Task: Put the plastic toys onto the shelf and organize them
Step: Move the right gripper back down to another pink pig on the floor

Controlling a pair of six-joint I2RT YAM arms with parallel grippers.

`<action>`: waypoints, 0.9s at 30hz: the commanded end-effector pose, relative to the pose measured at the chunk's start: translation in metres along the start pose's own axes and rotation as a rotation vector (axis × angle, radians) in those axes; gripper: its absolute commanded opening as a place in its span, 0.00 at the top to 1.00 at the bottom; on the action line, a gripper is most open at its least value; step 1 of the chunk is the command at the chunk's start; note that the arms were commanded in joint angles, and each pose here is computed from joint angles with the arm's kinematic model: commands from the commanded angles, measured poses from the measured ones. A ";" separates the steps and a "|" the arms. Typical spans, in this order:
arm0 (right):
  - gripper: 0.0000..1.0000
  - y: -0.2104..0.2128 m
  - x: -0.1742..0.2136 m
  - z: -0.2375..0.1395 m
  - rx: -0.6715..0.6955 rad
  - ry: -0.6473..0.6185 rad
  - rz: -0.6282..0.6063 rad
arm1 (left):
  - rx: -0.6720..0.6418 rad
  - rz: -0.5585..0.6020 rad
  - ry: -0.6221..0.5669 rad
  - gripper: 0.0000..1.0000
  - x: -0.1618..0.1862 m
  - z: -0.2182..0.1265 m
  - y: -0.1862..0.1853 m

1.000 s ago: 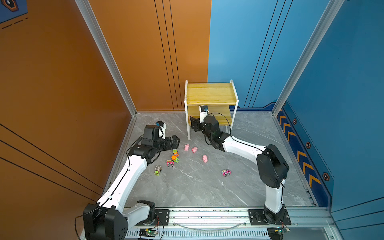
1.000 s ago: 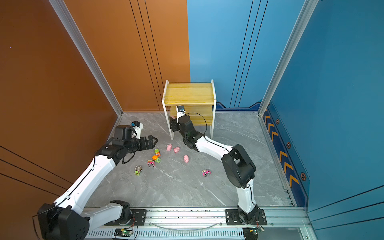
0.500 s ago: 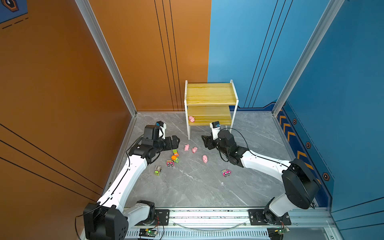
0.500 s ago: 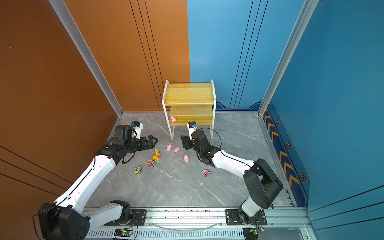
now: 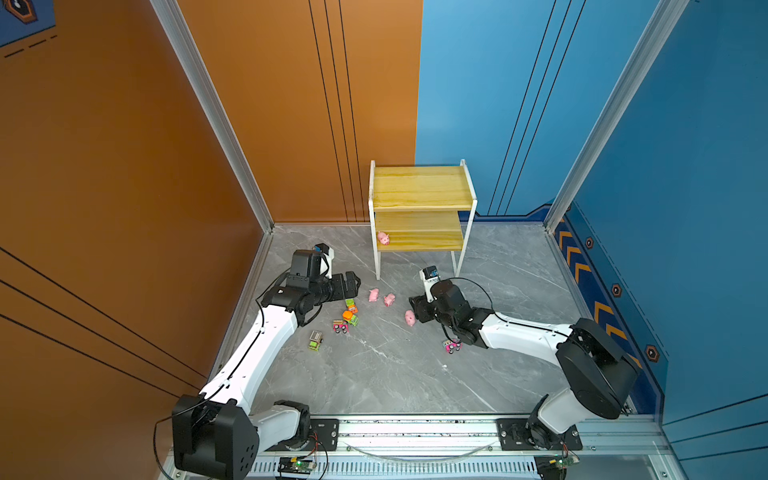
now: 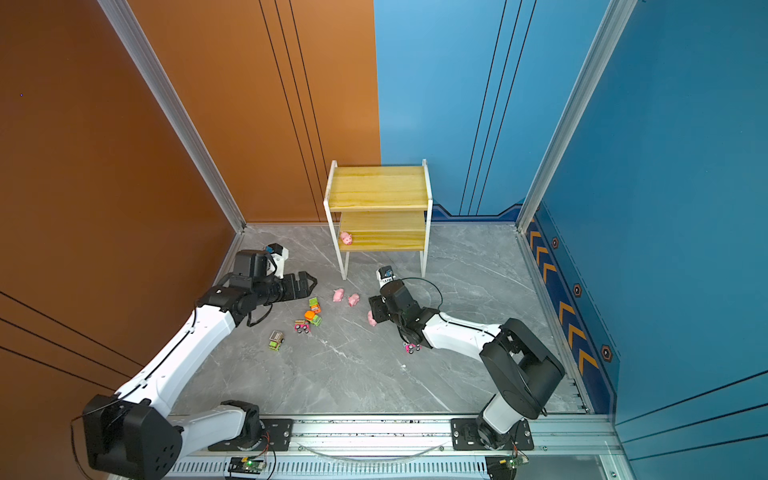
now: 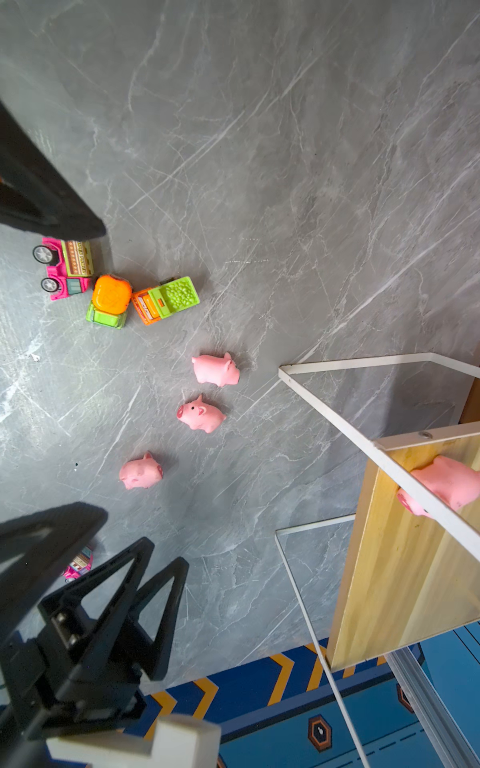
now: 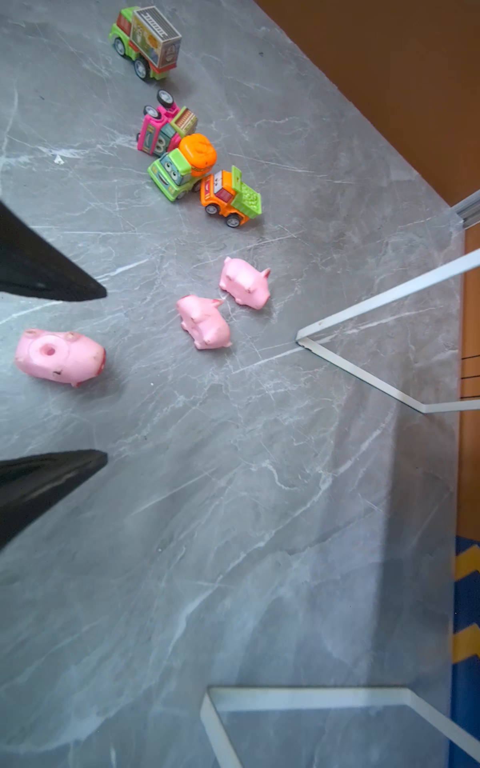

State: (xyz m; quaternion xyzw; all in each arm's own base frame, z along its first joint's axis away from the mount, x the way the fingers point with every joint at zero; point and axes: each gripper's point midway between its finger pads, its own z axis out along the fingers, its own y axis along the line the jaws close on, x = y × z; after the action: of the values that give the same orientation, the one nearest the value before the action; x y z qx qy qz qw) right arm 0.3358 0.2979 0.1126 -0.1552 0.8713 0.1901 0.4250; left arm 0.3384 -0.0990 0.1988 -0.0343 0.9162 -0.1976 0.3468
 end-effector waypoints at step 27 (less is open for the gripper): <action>0.55 0.027 0.007 0.098 0.101 0.147 0.018 | 0.009 -0.028 0.012 0.00 0.003 0.003 0.003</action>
State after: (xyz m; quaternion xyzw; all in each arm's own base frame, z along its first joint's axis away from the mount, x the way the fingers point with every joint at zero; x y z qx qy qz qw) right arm 0.3839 0.3808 0.0696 -0.1636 0.8938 0.1613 0.3851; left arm 0.3395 -0.0966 0.1976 -0.0443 0.9164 -0.1992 0.3442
